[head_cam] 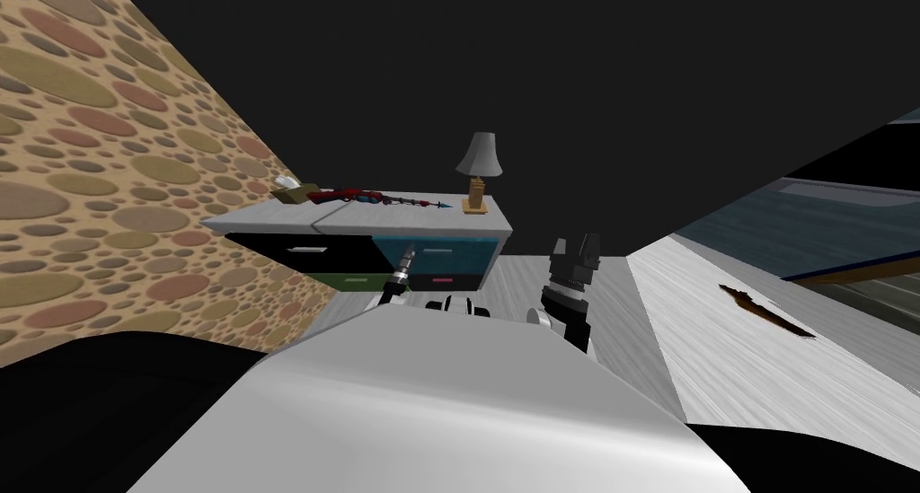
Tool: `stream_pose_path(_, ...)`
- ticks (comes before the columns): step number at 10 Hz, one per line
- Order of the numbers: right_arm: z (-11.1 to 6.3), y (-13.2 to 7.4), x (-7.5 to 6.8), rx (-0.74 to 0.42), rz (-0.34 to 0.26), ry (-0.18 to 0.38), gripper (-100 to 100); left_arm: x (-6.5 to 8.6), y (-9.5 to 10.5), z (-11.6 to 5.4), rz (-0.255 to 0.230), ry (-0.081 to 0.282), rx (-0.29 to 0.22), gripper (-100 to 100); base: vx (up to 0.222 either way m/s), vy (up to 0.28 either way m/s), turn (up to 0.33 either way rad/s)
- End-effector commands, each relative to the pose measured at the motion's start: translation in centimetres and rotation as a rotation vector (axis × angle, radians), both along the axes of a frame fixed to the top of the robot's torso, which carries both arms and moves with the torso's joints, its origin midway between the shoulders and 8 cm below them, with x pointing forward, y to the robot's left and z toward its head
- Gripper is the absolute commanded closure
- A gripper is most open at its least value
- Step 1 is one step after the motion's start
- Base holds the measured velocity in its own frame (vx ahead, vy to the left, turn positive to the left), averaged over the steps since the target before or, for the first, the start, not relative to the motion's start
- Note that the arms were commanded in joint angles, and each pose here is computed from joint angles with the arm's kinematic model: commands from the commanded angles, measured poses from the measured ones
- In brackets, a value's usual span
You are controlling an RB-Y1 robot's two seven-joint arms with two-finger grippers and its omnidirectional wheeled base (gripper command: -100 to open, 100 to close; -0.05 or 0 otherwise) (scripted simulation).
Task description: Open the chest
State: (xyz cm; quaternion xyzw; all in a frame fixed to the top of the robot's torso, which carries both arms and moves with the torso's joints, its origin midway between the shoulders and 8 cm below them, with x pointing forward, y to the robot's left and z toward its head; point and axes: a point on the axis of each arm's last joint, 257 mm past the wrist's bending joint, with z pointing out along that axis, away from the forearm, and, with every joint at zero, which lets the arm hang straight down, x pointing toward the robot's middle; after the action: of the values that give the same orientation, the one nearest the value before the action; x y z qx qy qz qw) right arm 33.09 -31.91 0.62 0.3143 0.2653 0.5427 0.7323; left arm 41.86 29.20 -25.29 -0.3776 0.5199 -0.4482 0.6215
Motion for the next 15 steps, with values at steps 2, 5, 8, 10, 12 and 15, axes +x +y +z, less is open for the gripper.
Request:
stream_pose_path(2,0.0,0.0,0.0,0.0,0.0,0.0,0,-0.1,0.0,-2.9,0.013,0.044,-0.016,-100,0.009,-0.063,0.012)
stream_pose_path(5,0.0,0.0,0.0,0.0,0.0,0.0,0,-0.2,-0.7,-5.0,0.026,0.073,-0.048,-100,0.008,-0.056,0.011)
stream_pose_path(8,0.0,0.0,0.0,0.0,0.0,0.0,0,-0.2,-2.1,-6.4,0.041,0.09,-0.101,-100,0.009,-0.043,0.007)
stream_pose_path(10,0.0,0.0,0.0,0.0,0.0,0.0,0,-0.2,-2.3,-6.4,0.042,0.089,-0.107,-100,0.001,-0.015,0.002)
stream_pose_path(12,0.0,0.0,0.0,0.0,0.0,0.0,0,0.2,-2.3,-6.0,0.044,0.087,-0.107,-100,0.041,0.003,-0.012)
stream_pose_path(15,0.0,0.0,0.0,0.0,0.0,0.0,0,1.9,-2.3,-6.3,0.03,0.087,-0.105,100,-0.067,-0.02,0.034)
